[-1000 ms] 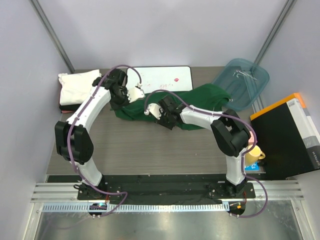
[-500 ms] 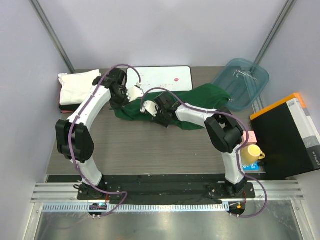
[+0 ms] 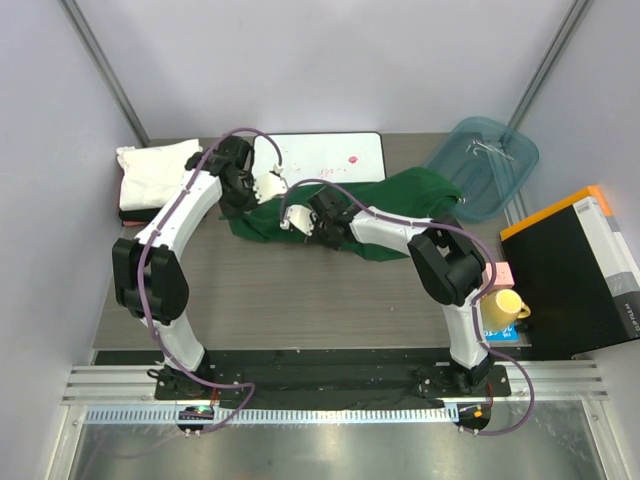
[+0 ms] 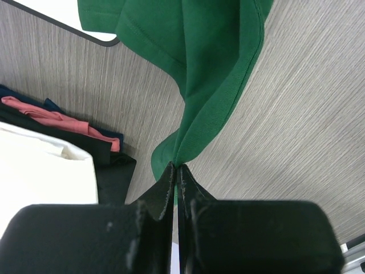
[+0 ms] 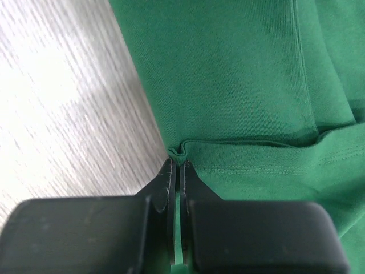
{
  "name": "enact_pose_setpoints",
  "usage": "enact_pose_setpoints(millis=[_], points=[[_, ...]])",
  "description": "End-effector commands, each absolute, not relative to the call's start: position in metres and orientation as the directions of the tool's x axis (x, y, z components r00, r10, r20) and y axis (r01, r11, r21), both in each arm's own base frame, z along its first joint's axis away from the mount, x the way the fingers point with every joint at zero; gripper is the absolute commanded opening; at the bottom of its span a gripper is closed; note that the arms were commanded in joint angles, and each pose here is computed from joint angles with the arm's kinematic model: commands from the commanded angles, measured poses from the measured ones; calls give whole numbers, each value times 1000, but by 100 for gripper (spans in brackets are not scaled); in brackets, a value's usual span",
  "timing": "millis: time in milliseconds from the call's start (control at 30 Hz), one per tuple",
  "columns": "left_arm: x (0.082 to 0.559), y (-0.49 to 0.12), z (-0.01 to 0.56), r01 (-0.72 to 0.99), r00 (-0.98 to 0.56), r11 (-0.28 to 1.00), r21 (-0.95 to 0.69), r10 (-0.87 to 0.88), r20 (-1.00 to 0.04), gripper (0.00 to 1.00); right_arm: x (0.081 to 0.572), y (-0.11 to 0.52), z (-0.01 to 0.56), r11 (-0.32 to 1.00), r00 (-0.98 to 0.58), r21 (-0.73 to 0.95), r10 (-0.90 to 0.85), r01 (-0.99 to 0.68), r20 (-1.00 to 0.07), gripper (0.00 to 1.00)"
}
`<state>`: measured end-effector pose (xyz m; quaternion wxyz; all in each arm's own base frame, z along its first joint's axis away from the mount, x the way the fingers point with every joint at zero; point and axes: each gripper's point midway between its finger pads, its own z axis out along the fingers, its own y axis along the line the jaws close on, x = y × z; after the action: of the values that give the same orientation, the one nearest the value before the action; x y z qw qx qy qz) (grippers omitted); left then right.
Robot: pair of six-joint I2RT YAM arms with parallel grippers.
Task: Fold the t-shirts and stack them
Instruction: Flatten out the tshirt
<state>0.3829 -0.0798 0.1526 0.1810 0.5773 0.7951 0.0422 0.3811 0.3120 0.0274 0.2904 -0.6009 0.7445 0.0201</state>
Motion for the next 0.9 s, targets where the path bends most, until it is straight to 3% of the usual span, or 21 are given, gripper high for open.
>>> enact_pose_setpoints(millis=[0, 133, 300, 867], points=[[393, -84, 164, 900, -235, 309, 306, 938, -255, 0, 381, 304, 78, 238, -42, -399, -896, -885, -441, 1], [395, -80, 161, 899, -239, 305, 315, 943, -231, 0, 389, 292, 131, 216, 9, -477, -905, -852, -425, 1], [404, -83, 169, 885, -235, 315, 344, 938, -256, 0, 405, 276, 200, 285, 9, -563, -887, -776, -462, 1], [406, -82, 189, 869, -240, 329, 369, 933, -266, 0, 398, 215, 230, 333, -61, -558, -892, -760, -448, 1]])
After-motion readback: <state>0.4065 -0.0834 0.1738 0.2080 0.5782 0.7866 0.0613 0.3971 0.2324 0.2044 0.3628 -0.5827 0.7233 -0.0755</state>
